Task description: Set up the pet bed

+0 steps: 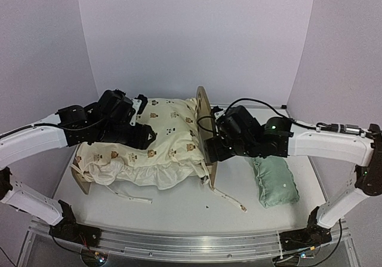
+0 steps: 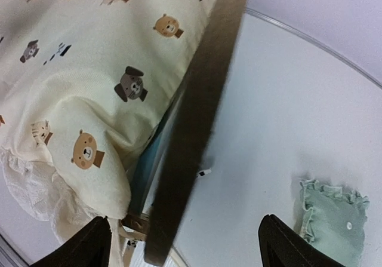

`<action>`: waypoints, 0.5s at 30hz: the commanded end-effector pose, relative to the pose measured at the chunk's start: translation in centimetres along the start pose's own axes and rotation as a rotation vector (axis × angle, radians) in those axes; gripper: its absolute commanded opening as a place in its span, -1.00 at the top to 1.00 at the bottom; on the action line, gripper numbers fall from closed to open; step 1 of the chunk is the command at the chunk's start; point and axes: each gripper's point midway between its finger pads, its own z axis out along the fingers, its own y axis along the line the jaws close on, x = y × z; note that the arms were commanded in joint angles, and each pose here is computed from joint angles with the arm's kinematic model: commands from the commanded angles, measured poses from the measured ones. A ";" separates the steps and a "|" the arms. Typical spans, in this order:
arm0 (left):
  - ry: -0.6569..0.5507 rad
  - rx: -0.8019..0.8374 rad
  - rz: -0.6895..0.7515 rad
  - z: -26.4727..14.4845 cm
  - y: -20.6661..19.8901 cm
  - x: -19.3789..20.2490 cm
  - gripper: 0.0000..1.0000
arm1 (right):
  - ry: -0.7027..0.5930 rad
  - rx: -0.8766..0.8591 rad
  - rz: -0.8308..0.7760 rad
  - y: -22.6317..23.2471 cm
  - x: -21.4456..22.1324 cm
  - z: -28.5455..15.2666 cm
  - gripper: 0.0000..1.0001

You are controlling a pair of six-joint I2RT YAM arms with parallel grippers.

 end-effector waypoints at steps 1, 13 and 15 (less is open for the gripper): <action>-0.075 0.108 0.096 -0.2 -3.5 -2.3 -0.21 | -0.114 0.077 -0.001 -3.9 -0.9 -3.9 -0.74; 0.013 0.248 0.435 4.9 -13.4 1.3 -0.19 | -0.125 -0.006 0.054 -6.1 3.8 -6.9 -0.74; 0.035 0.238 0.463 6.0 -14.2 1.8 -0.20 | -0.105 -0.052 0.045 -5.5 4.5 -6.9 -0.72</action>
